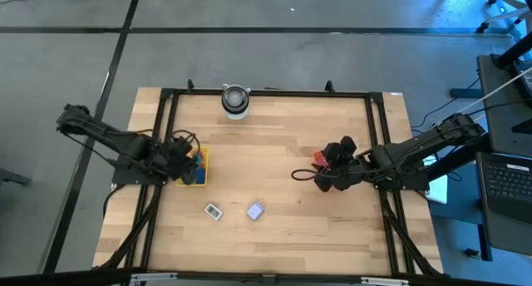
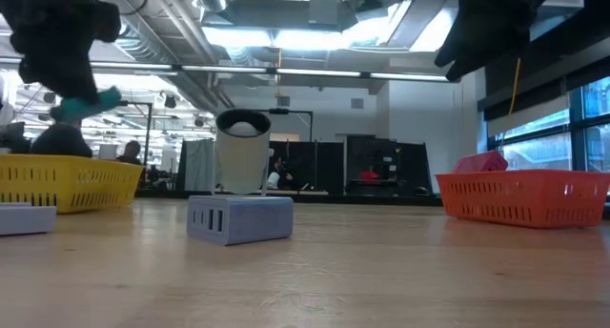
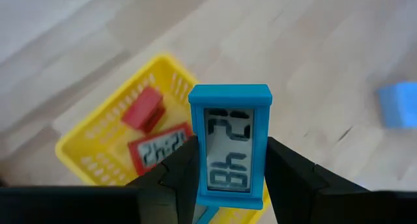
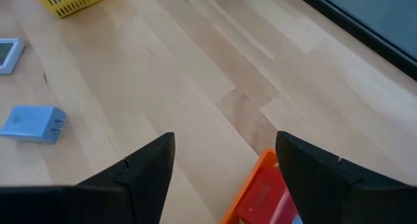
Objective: Pick & Place Office items
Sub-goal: Put the light blue digital clock into the yellow basket
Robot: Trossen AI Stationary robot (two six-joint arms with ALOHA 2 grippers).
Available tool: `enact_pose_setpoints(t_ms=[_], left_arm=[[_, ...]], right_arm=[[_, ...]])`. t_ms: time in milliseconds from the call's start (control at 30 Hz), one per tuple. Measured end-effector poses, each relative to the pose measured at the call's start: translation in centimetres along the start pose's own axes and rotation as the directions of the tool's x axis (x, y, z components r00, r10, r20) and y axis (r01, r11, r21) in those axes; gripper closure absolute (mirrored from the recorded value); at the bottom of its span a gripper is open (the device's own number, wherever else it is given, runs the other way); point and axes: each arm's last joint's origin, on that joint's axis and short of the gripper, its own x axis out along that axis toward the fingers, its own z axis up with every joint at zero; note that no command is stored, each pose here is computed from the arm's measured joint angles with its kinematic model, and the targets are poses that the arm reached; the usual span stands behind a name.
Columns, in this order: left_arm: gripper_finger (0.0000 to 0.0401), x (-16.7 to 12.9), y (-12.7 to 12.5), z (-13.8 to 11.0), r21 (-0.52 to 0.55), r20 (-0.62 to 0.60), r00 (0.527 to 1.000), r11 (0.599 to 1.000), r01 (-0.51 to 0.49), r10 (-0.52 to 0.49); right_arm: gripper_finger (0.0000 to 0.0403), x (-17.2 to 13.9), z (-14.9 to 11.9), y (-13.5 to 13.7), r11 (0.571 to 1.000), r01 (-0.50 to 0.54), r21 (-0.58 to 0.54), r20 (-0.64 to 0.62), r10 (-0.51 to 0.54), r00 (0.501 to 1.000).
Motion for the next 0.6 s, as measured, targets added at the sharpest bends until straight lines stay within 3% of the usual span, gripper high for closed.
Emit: enact_pose_setpoints(t_ms=[333, 600], left_arm=[[0.0260, 2.8, -1.2, -0.4, 0.043, -0.163, 0.972, 0.985, -0.166, 0.170], [0.0260, 3.8, -1.6, -0.7, 0.078, -0.202, 0.954, 0.974, -0.211, 0.222]], right_arm=[[0.0134, 0.0, 0.1, 0.1, 1.000, -0.013, 0.013, 0.005, 0.012, 1.000], [0.0134, 0.0, 0.1, 0.2, 1.000, -0.024, -0.008, -0.004, 0.024, 1.000]])
